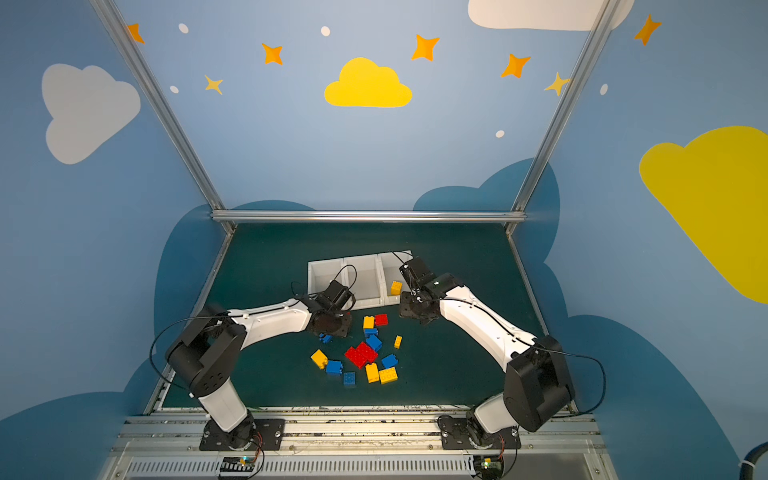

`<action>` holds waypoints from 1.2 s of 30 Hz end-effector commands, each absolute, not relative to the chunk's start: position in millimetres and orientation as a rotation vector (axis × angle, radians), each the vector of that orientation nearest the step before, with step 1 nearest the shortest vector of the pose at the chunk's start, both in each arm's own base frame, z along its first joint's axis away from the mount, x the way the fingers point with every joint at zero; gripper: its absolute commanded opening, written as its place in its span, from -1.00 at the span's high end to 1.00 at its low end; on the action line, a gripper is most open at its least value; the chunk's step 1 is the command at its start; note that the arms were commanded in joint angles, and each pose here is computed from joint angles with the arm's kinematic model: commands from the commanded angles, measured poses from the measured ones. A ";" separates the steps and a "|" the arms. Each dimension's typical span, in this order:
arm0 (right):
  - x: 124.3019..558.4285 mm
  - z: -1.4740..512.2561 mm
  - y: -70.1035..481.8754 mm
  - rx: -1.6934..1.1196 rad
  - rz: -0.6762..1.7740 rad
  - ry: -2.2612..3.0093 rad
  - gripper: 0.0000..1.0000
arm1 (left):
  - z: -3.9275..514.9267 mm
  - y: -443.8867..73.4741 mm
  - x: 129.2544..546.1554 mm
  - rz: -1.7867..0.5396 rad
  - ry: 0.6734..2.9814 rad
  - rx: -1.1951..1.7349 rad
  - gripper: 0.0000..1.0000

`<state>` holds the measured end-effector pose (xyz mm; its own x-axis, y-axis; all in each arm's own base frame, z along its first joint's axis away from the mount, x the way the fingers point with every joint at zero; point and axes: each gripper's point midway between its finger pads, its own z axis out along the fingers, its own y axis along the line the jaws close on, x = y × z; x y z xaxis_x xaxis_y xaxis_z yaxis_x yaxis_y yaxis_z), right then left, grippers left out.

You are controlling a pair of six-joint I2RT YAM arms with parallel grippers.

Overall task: Sort the legos into containers by color
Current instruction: 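Lift the red brick with the left gripper and drop it into the middle compartment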

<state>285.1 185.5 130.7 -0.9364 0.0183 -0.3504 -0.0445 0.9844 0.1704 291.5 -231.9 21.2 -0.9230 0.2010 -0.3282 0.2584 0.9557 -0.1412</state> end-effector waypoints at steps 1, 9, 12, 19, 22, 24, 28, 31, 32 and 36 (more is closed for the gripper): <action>281.9 135.8 177.2 -0.002 0.236 2.760 -0.13 | 24.7 -227.2 271.7 -0.260 2.833 0.358 0.40; 282.4 143.2 169.0 0.007 0.242 2.746 -0.11 | 64.0 -235.4 272.2 -0.348 2.761 0.364 0.40; 283.5 147.8 165.4 0.013 0.245 2.736 -0.11 | 84.5 -245.1 282.1 -0.386 2.709 0.390 0.40; 283.7 155.8 157.9 0.019 0.242 2.723 -0.10 | 119.1 -264.0 335.0 -0.337 2.592 0.392 0.40; 283.3 159.3 155.1 0.022 0.239 2.715 -0.10 | 119.6 -272.5 362.4 -0.319 2.578 0.413 0.40; 282.8 160.6 154.0 0.028 0.240 2.711 -0.10 | 114.4 -276.1 378.8 -0.306 2.588 0.417 0.40; 281.4 161.5 152.6 0.029 0.240 2.711 -0.09 | 99.0 -279.8 403.2 -0.290 2.624 0.417 0.39; 280.9 161.7 152.6 0.028 0.240 2.713 -0.09 | 94.3 -284.3 412.2 -0.296 2.631 0.425 0.34; 280.8 161.6 152.7 0.027 0.240 2.714 -0.09 | 94.9 -285.2 414.1 -0.300 2.629 0.425 0.28; 280.9 161.3 152.8 0.022 0.239 2.716 -0.14 | 98.6 -288.0 412.9 -0.321 2.622 0.432 -0.07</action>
